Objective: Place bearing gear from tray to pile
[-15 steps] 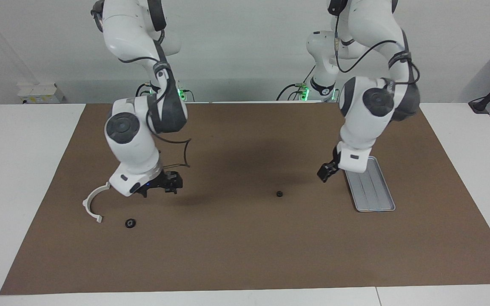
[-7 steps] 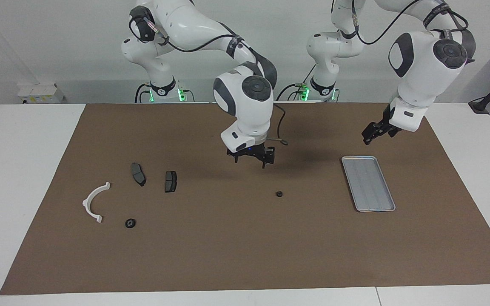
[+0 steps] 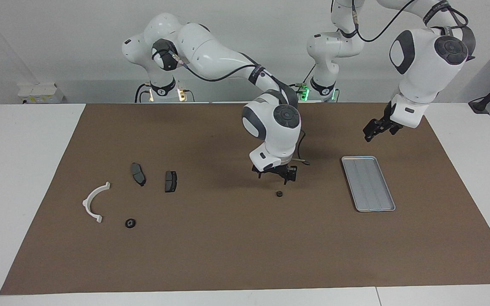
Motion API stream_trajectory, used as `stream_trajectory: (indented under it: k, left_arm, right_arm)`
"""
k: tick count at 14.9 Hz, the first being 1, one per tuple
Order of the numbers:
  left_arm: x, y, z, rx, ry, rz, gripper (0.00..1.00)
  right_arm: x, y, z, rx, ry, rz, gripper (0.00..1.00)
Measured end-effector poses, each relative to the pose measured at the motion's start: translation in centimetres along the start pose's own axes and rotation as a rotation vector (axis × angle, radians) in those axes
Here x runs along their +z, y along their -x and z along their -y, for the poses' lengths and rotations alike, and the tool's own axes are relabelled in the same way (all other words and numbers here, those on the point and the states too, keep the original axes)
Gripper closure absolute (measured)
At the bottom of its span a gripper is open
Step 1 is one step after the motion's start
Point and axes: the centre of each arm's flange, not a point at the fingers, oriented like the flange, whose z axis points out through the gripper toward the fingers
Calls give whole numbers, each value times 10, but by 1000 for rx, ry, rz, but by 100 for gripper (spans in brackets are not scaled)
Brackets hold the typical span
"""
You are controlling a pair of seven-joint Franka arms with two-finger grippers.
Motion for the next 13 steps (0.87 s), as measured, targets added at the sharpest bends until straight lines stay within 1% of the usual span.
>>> stream_trajectory:
  k: [2,5,8,10,13]
  left_arm:
    - [-1,0,0,1,1,-3,0]
    - [-2,0,0,3,2,-6,0]
    - [-3,1,1,2,2,-9,0]
    - [-4,1,1,2,2,-11,0]
    - [-4,1,1,2,3,-11,0]
  right_arm:
    - [2,0,5,-4,-22,-14,0]
    - [6,1,9,-8,-32,-21,0]
    - [32,1,9,-11,-5,-13,0]
    - [51,8,13,-28,18,-16,0]
    - [56,17,18,-42,23,-17,0]
